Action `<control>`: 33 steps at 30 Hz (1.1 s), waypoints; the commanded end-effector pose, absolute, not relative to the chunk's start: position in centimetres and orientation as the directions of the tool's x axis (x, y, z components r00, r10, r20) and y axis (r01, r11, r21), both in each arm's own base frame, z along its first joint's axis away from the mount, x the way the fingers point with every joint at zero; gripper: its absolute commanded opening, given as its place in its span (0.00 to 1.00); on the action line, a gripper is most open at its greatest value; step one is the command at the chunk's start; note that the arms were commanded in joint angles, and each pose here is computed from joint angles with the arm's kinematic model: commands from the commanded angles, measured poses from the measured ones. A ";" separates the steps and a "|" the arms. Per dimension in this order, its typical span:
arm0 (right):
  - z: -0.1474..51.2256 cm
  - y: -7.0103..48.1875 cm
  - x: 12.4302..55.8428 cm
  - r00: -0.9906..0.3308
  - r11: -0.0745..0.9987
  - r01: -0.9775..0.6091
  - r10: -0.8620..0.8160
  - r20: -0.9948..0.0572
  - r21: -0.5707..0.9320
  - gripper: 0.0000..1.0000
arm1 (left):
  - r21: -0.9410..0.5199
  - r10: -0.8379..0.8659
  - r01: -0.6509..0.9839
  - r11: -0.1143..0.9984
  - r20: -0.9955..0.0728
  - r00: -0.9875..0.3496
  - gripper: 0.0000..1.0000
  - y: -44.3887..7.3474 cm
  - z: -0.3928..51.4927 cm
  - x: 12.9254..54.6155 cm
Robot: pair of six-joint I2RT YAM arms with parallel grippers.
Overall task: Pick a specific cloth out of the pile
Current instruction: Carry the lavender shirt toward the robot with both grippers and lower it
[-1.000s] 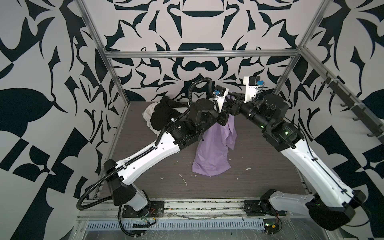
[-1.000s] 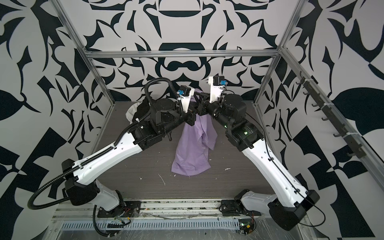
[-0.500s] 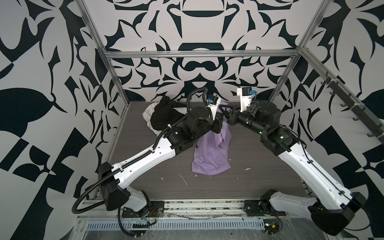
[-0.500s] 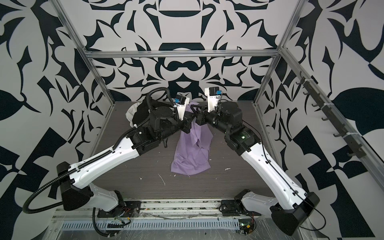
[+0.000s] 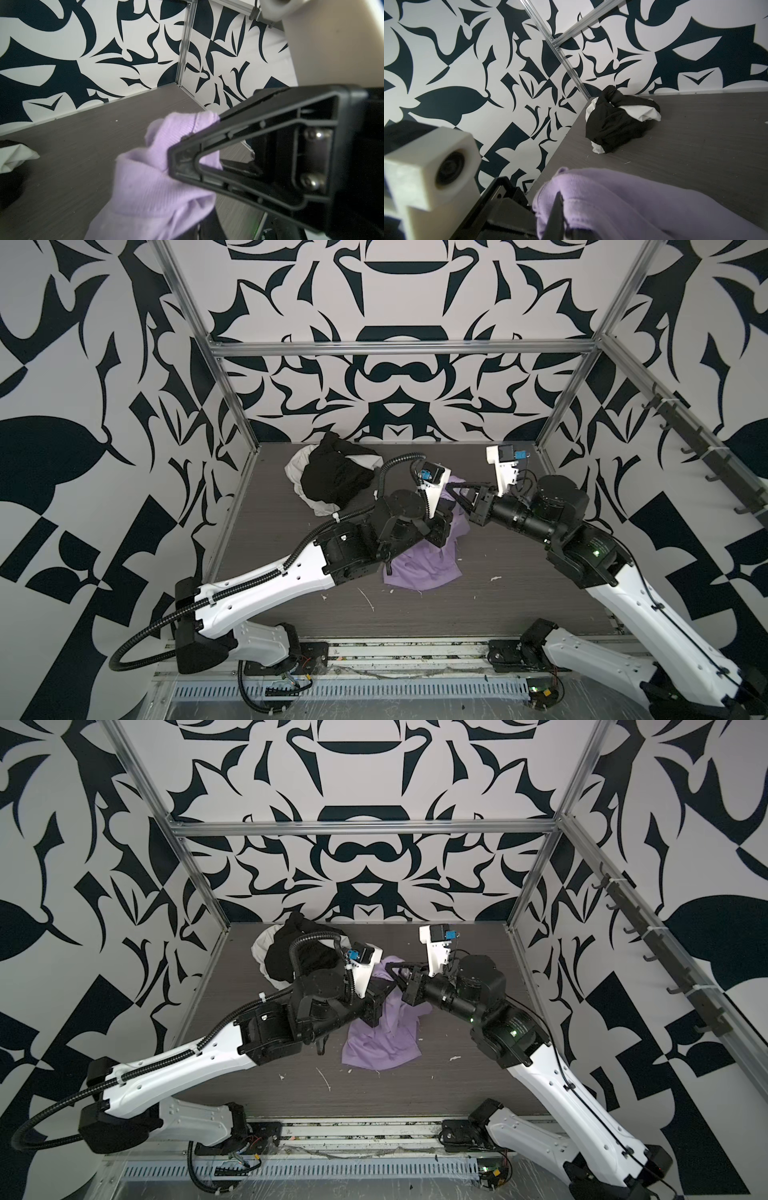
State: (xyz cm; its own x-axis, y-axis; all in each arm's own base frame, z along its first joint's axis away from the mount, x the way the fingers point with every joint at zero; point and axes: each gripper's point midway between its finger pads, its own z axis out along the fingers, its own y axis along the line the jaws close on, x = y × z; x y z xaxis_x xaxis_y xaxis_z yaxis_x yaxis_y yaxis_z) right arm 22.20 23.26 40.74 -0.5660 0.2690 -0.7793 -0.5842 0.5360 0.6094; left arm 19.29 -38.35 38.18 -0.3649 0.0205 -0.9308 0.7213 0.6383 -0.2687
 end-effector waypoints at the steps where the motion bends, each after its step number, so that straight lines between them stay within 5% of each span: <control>1: 38.2 23.6 20.7 -0.656 0.539 -0.524 0.239 -0.716 0.660 0.00 | -0.323 -0.056 0.669 0.670 -0.920 -0.388 0.00 -37.1 38.9 18.9; 24: 21.9 25.0 25.3 -0.846 0.670 -0.307 0.133 -0.516 0.676 0.00 | -0.466 -0.068 0.389 0.794 -0.706 -0.705 0.00 -32.6 20.5 24.7; 33: 15.9 23.3 25.0 -0.889 0.723 -0.208 0.142 -0.435 0.659 0.00 | -0.482 -0.016 0.414 0.772 -0.666 -0.746 0.00 -34.5 18.1 24.7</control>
